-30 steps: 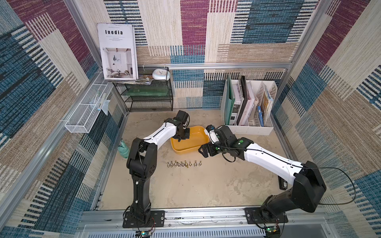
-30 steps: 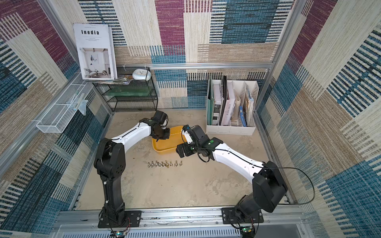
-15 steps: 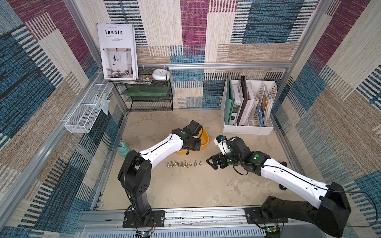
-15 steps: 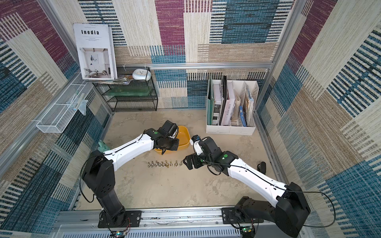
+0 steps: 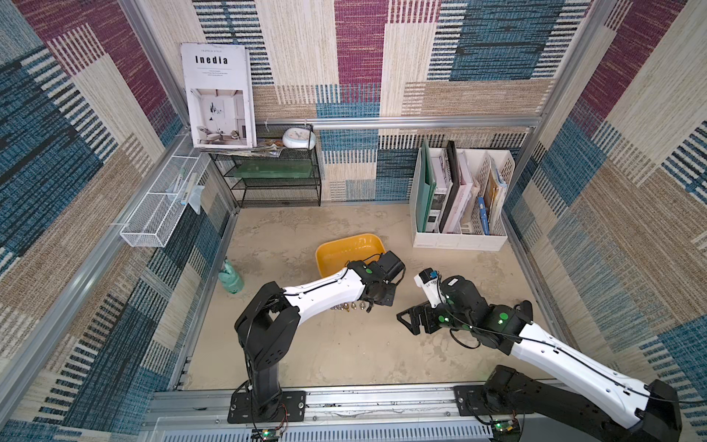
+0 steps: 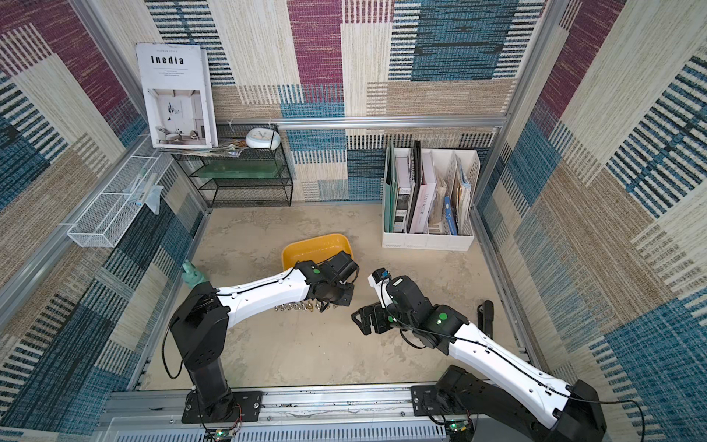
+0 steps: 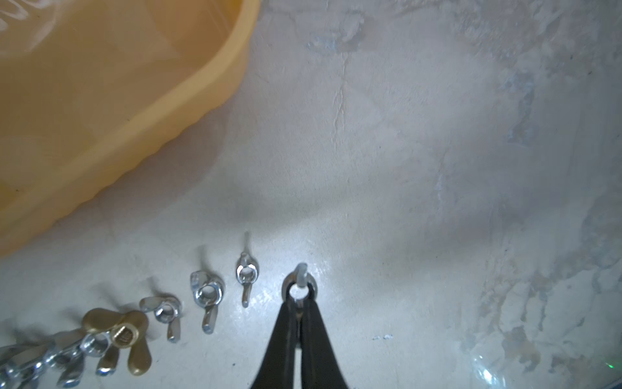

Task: Take out the wing nut from the storage box
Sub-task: Place the wing nut at the center of the board.

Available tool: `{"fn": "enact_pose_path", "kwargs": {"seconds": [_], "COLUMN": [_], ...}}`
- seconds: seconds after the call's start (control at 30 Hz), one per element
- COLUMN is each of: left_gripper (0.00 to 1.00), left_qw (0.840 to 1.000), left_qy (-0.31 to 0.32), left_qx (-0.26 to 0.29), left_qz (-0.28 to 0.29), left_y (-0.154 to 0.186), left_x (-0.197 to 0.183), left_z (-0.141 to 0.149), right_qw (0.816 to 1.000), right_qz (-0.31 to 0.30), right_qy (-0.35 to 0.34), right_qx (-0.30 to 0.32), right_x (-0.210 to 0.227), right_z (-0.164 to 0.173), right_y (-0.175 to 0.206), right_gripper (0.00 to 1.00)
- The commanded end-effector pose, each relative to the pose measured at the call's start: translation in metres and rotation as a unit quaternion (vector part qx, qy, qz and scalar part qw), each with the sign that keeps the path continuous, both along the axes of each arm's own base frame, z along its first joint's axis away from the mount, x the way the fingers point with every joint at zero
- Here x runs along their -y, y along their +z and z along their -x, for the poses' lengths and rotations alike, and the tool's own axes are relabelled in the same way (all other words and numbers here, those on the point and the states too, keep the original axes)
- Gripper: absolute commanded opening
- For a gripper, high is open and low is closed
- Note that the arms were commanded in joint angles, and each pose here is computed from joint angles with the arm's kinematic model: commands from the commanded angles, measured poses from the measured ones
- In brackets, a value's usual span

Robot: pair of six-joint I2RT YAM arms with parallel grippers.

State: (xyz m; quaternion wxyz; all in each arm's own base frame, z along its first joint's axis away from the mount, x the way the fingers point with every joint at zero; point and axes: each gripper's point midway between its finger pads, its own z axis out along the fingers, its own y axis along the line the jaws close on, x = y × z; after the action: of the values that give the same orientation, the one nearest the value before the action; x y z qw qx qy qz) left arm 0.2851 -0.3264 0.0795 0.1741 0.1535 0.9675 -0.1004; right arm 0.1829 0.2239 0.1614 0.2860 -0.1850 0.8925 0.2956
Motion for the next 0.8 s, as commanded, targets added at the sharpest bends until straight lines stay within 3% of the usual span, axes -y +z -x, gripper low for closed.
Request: {"fn": "enact_pose_path", "kwargs": {"seconds": [0.0, 0.6, 0.77], "left_gripper": [0.03, 0.04, 0.12], "left_qw": [1.0, 0.999, 0.999], "left_qy": [0.012, 0.02, 0.019], "left_qx": [-0.002, -0.02, -0.021], "left_qz": [0.005, -0.044, -0.041], "left_y": [-0.008, -0.049, -0.05], "left_x": [0.006, -0.009, -0.009], "left_z": [-0.002, 0.003, 0.004], "right_qw": [1.0, 1.0, 1.0], "right_qz": [0.001, 0.005, 0.006], "right_qy": [-0.012, -0.009, -0.009], "right_qx": [-0.005, -0.004, -0.005], "right_x": [0.004, 0.003, 0.003], "right_z": [0.003, 0.002, 0.002], "right_y": [0.0, -0.003, -0.003], "right_gripper": [0.99, 0.99, 0.99]}}
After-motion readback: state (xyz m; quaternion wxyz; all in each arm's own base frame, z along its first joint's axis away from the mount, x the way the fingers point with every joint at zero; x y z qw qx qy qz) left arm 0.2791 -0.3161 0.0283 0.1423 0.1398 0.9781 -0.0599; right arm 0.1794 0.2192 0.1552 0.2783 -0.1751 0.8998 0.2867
